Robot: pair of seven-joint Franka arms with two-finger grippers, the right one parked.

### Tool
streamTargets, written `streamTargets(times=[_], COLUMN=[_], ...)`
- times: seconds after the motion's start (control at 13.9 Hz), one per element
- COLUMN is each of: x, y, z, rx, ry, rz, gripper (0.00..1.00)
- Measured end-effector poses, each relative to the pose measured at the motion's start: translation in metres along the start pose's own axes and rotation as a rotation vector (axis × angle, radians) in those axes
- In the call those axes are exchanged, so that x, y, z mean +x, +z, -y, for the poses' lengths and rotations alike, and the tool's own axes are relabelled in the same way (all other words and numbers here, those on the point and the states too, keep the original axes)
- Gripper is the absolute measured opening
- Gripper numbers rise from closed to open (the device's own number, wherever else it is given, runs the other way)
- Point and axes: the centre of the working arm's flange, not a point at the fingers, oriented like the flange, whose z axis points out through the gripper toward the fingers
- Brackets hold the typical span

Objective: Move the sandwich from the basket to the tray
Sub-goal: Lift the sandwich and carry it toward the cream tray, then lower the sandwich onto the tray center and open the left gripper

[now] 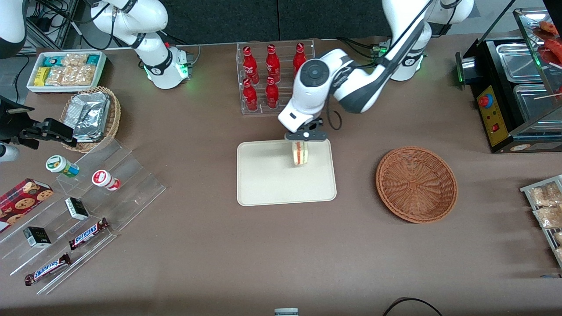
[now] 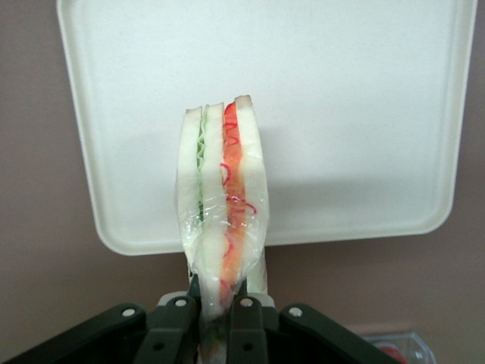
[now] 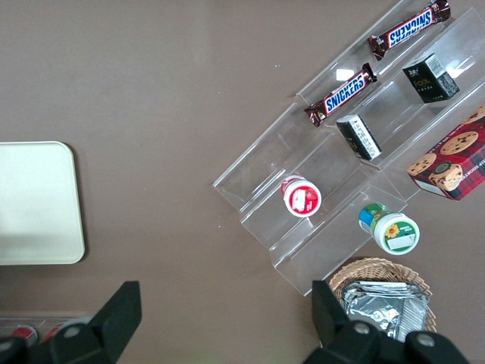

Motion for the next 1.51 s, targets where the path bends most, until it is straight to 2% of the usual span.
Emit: streamTargets(times=[0.22,0.58,1.01,1.22,1.29,1.37,1.51], x=[0.015,0.037,0.033,0.035,0.033,0.032,0.032], y=[0.032,0.052,0.063,0.073,0.076,0.077,0.077], z=[-0.016,-0.031,-0.047,-0.047,-0.049,-0.051,-0.054], rx=[0.032,0.012,0.015,0.023,0.023,0.022,0.02], ry=[-0.024,-0.031,0.007,0.009,0.012,0.016,0.018], rz=[-0.032,-0.027,-0.04,-0.03,-0.027,-0.025,-0.025], gripper=[0.15,0.15,0.15,0.15,0.19,0.19,0.36])
